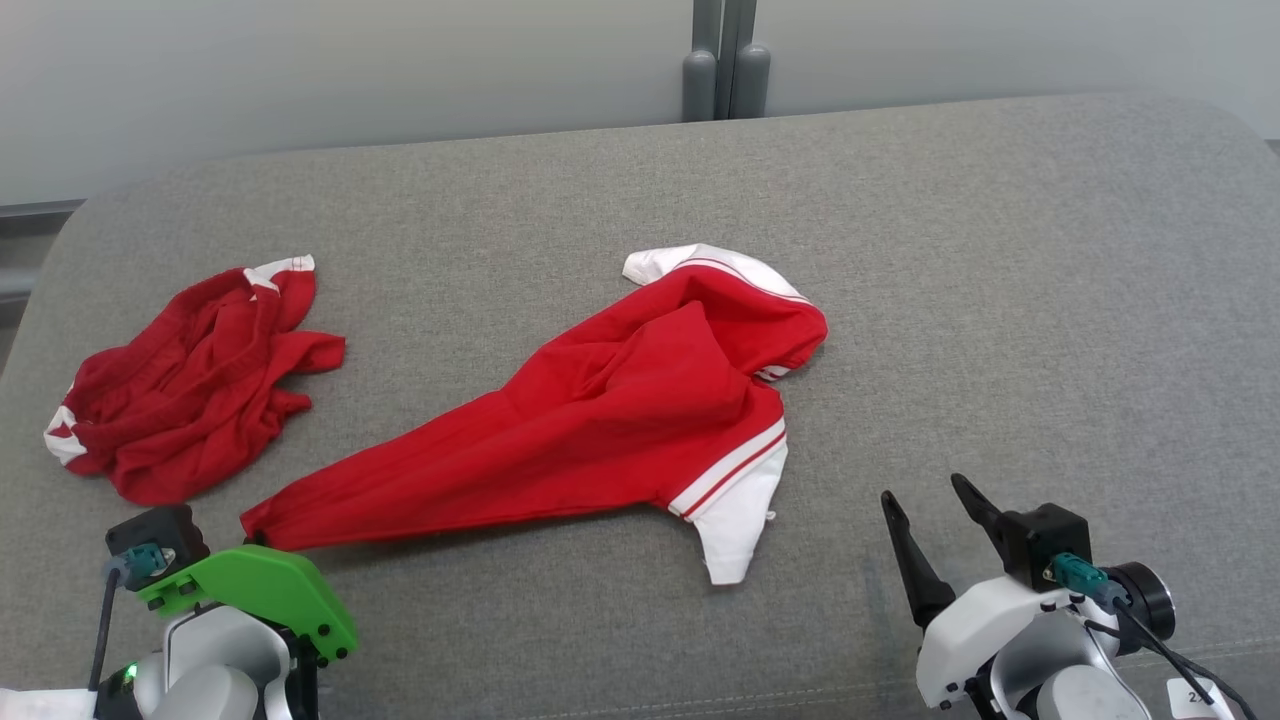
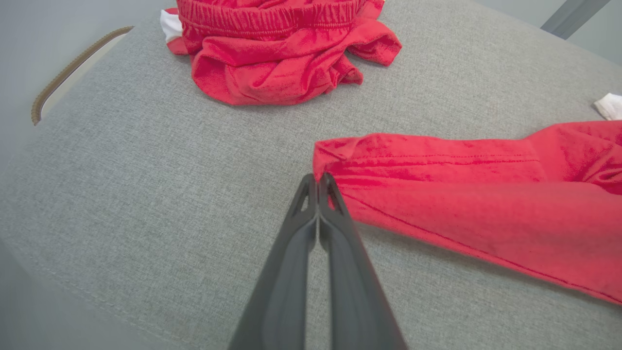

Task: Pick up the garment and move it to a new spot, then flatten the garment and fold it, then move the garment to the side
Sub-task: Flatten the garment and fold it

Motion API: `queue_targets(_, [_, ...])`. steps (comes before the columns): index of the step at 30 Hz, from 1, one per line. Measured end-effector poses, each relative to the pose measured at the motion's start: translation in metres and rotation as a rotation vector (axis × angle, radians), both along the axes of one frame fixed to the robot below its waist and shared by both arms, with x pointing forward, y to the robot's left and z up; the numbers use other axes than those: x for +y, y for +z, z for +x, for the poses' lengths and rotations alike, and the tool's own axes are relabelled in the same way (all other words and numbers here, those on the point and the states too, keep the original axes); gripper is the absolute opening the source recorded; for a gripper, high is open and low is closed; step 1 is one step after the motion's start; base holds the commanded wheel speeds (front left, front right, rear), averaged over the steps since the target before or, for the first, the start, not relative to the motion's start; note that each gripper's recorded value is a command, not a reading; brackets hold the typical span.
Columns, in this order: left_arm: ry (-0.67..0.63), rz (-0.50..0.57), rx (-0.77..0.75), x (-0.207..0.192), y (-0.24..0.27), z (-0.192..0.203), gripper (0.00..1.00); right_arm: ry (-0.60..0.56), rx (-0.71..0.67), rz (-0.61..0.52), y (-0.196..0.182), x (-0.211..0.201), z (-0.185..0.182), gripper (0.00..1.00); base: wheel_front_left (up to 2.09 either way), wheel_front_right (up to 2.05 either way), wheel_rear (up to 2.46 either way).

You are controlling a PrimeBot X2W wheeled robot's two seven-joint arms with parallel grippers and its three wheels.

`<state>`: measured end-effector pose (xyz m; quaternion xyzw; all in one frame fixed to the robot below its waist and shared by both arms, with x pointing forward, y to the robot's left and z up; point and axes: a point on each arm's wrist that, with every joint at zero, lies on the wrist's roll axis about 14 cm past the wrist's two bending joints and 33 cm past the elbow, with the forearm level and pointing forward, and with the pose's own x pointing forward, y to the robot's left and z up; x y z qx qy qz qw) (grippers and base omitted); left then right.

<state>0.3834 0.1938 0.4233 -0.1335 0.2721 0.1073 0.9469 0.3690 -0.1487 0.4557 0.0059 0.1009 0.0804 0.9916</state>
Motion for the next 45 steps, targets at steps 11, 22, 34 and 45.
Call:
queue_targets(11, [0.021,0.002,0.027,0.004,-0.012,-0.003,0.0,0.074,0.057,-0.044,-0.011,0.021,0.001,1.0,0.0,0.0,0.0])
queue_targets(22, [0.038,0.01,0.039,0.011,-0.021,-0.006,0.0,0.221,0.14,-0.136,-0.034,0.058,0.01,1.0,0.0,0.0,0.0])
queue_targets(34, [0.034,0.0,0.048,0.014,-0.03,-0.003,0.05,0.344,0.188,-0.165,-0.055,0.089,0.02,1.0,0.0,0.0,0.0])
queue_targets(45, [0.053,-0.004,0.033,0.019,-0.032,0.002,1.0,0.391,0.211,-0.151,-0.066,0.104,0.025,1.0,0.0,0.0,0.0])
